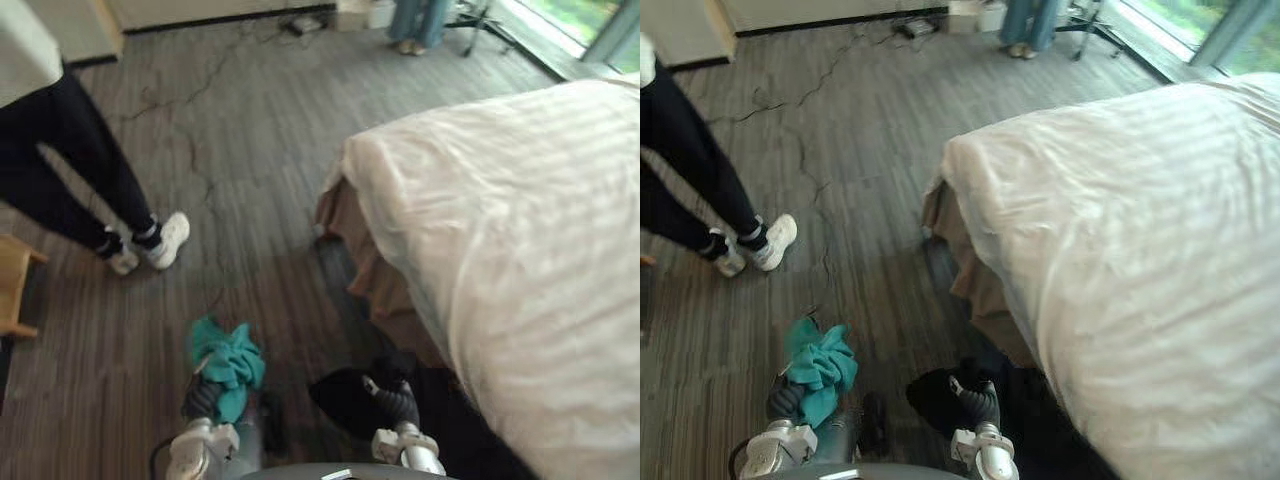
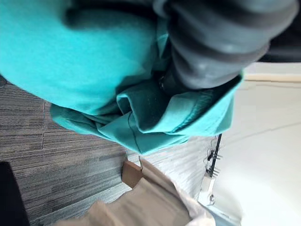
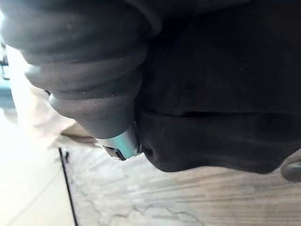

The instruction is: Tidy the bed and pick cloth on bed and put in laundry

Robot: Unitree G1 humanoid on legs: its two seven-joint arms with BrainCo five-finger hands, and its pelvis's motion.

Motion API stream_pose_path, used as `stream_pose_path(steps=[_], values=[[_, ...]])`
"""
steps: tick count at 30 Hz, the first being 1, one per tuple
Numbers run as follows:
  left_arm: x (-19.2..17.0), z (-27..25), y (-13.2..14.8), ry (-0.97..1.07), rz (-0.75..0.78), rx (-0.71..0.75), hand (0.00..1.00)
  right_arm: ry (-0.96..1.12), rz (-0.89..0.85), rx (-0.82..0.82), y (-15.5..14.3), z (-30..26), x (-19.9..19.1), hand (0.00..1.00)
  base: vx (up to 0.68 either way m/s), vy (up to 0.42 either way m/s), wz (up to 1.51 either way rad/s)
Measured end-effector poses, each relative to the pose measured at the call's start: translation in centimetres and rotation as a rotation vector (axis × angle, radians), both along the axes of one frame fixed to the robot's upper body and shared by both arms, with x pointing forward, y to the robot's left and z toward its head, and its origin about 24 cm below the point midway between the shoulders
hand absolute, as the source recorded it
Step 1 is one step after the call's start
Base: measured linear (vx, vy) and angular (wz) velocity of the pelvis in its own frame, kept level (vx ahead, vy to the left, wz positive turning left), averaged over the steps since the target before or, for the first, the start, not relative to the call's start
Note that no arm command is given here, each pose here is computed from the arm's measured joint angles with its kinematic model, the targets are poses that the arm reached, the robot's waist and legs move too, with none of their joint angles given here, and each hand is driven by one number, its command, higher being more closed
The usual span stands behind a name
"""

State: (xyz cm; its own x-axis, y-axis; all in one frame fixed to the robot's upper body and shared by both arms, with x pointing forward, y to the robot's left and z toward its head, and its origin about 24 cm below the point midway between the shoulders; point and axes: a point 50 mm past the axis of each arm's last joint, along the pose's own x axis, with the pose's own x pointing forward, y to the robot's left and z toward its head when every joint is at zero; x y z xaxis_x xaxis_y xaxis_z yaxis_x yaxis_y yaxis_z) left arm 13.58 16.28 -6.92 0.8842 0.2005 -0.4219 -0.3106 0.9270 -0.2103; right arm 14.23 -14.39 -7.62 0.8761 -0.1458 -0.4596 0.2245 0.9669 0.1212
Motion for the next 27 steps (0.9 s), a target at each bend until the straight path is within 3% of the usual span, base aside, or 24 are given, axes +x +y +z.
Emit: stream_pose_path(steps=[9,11,12,18,27], values=[[-0.4,-1.3,-0.1,0.076,-0.023,0.02,1.0,0.024,0.008,-0.003,0.2,-0.2,-0.2,1.0,0.12,0.032,0.83],[-0.7,-1.4,-0.2,0.084,-0.023,0.016,1.0,0.02,0.013,0.001,0.3,-0.1,-0.2,1.0,0.04,-0.053,0.24],[-0.9,-1.7,-2.1,0.092,-0.113,-0.022,1.0,0.042,0.032,0.001,0.2,-0.5,-1.1,1.0,0.03,-0.037,0.09],[-0.9,-1.7,-2.1,0.089,-0.116,-0.022,1.0,0.042,0.032,0.001,0.2,-0.5,-1.1,1.0,0.0,0.0,0.0],[2.4,-1.1,-3.3,0.048,-0.14,0.022,1.0,0.098,0.021,0.013,-0.2,-1.7,-1.1,1.0,0.0,-0.009,0.0]])
